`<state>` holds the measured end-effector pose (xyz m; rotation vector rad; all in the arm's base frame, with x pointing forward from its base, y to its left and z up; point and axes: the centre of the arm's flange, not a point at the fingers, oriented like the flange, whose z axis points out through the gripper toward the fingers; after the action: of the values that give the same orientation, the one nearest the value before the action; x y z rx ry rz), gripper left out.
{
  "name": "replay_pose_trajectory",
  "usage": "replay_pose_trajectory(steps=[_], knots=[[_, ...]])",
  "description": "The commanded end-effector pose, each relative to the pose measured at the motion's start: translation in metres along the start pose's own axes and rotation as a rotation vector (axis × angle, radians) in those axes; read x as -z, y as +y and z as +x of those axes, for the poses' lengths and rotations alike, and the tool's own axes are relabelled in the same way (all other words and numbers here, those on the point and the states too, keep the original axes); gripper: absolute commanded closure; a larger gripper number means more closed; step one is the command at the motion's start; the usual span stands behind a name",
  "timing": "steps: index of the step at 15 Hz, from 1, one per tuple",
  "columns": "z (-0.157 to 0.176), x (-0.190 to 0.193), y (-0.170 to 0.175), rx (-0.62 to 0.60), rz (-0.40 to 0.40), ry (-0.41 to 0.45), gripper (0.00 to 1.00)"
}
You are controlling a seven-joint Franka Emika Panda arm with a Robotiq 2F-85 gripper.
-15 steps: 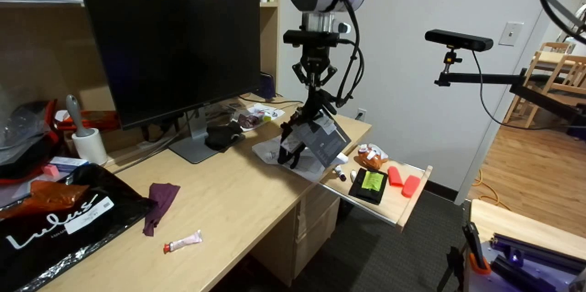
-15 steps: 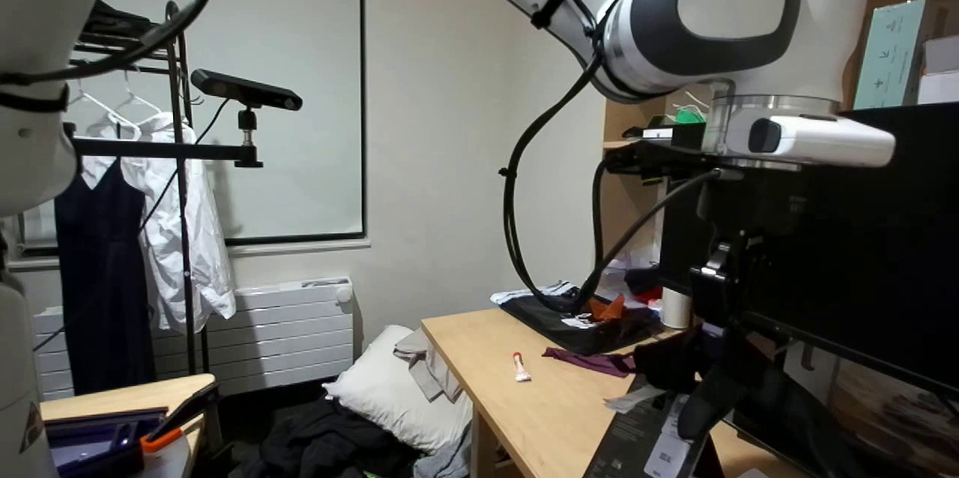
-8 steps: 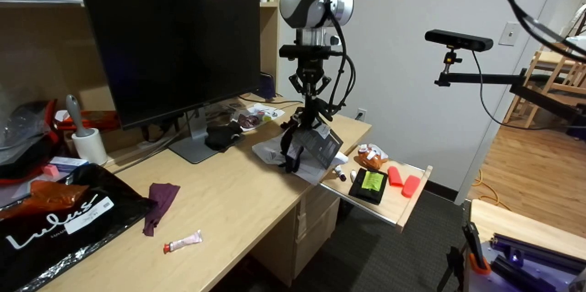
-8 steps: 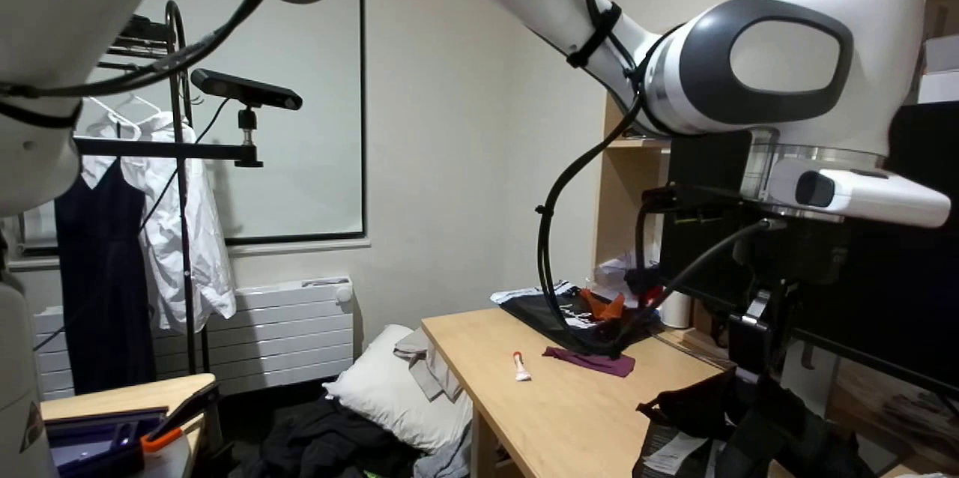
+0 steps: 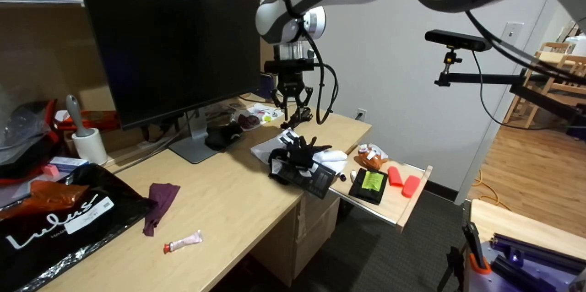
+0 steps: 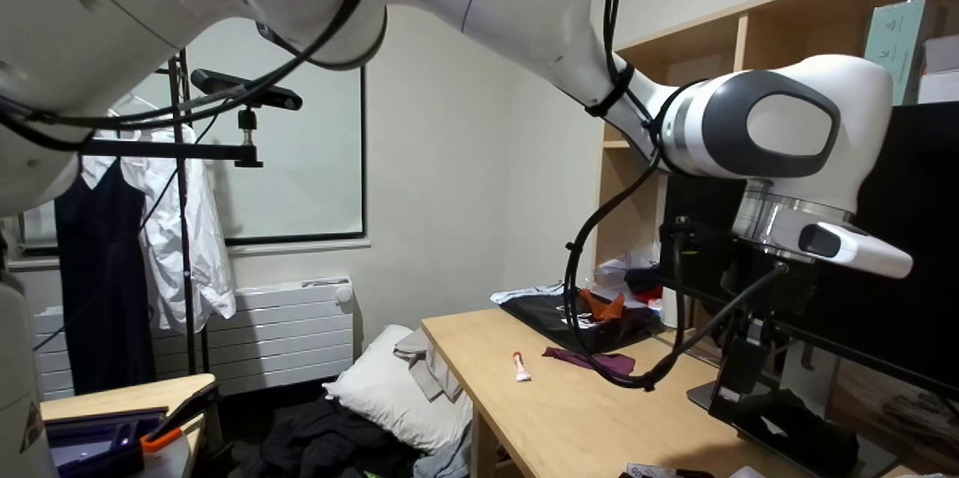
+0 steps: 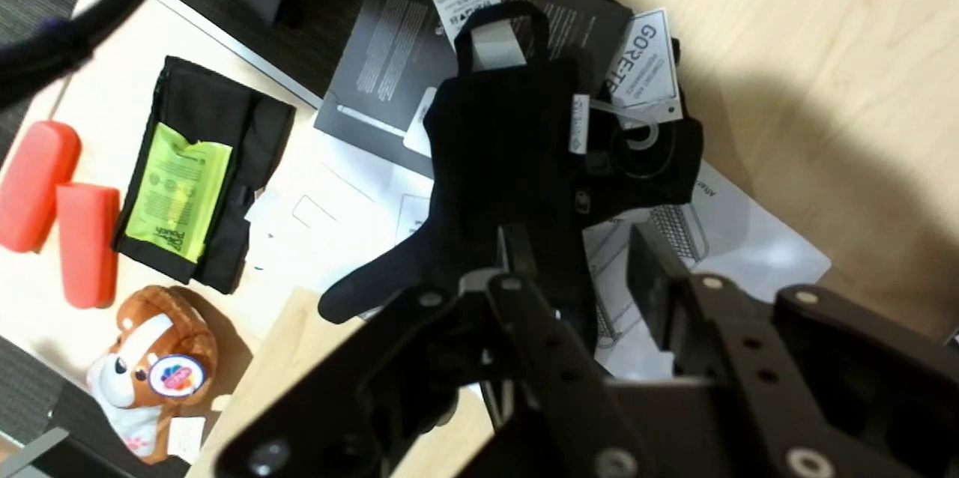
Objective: Move the black gloves to the right then move the white object to the right then move the purple cloth to the right
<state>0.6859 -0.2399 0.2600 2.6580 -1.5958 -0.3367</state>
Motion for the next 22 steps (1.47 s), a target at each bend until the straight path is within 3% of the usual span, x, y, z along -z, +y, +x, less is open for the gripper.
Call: replay_pose_trajectory(steps=[1,5,7,13,17,18,19,22], knots=[[0.004,0.009,-0.02,0.125,-0.011,0.004,0.31],[-0.036,0.013,-0.037,0.313,-0.054,0.052,0.05],[-0.067,0.004,-0.053,0.4,-0.1,0.088,0.0],[-0.175,-0.052,-0.127,0.653,-0.254,0.218,0.0],[-0.253,-0.088,-0.157,0.847,-0.348,0.282,0.0],[-0.262,-0.093,-0.158,0.891,-0.375,0.304,0.0],[-0.25,-0.09,-0.17,0.809,-0.344,0.267,0.0],[-0.27,-0.1,-0.175,0.856,-0.375,0.286,0.0]])
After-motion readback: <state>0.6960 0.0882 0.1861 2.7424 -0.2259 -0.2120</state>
